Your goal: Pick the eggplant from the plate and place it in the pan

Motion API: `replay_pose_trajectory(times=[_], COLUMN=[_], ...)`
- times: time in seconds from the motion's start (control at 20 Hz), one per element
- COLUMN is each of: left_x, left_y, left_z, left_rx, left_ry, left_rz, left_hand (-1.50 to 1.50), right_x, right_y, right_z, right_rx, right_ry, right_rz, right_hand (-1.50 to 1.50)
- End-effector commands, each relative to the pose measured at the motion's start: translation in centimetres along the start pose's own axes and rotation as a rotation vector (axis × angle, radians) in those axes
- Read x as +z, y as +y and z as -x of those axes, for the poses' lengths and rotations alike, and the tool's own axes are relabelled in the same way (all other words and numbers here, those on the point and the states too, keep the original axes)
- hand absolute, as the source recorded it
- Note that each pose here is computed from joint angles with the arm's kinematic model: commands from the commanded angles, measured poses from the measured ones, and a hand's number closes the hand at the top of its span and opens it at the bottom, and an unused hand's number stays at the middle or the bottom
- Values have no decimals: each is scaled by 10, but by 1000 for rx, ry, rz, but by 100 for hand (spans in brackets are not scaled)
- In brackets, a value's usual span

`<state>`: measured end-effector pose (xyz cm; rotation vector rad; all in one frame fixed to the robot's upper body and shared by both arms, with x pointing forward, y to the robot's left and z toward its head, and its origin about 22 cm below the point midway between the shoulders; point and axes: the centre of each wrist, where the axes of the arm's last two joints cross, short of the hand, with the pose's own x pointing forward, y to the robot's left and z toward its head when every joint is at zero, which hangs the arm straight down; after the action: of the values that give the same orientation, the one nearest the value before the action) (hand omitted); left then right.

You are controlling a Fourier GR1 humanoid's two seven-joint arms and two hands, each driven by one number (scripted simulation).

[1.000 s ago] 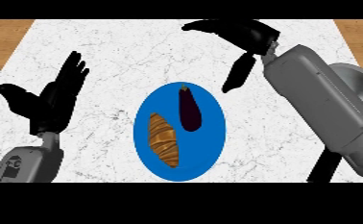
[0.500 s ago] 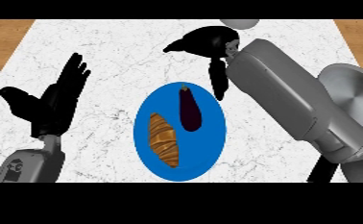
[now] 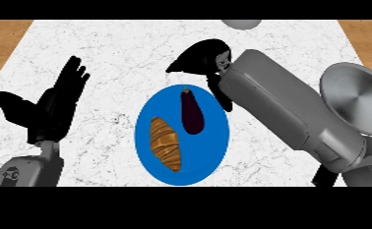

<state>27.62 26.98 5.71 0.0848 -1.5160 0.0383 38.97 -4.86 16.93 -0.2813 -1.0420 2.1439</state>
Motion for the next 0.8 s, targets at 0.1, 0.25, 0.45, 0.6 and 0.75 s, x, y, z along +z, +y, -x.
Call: replay_pose_trajectory(times=[0.1,0.25,0.45,0.6,0.75], left_x=[8,-1,-8,8,-4], left_y=[-2,-10,-4,-1,-1], left_z=[-4,15,6,-17,-12], left_rx=[-13,-6,-12,-25,-18], left_ry=[2,5,11,-19,-7], left_rz=[6,0,-12,-12,0], left_hand=[0,0,0,0,0], right_x=[-1,-7,-27,-28,-28], right_y=[-3,-14,17,16,33], right_z=[-15,-44,-60,-57,-58], right_rx=[143,140,107,120,138], right_ry=[89,89,40,58,108], right_rz=[23,17,58,29,-5], right_hand=[-150,-150,-150,-150,-150])
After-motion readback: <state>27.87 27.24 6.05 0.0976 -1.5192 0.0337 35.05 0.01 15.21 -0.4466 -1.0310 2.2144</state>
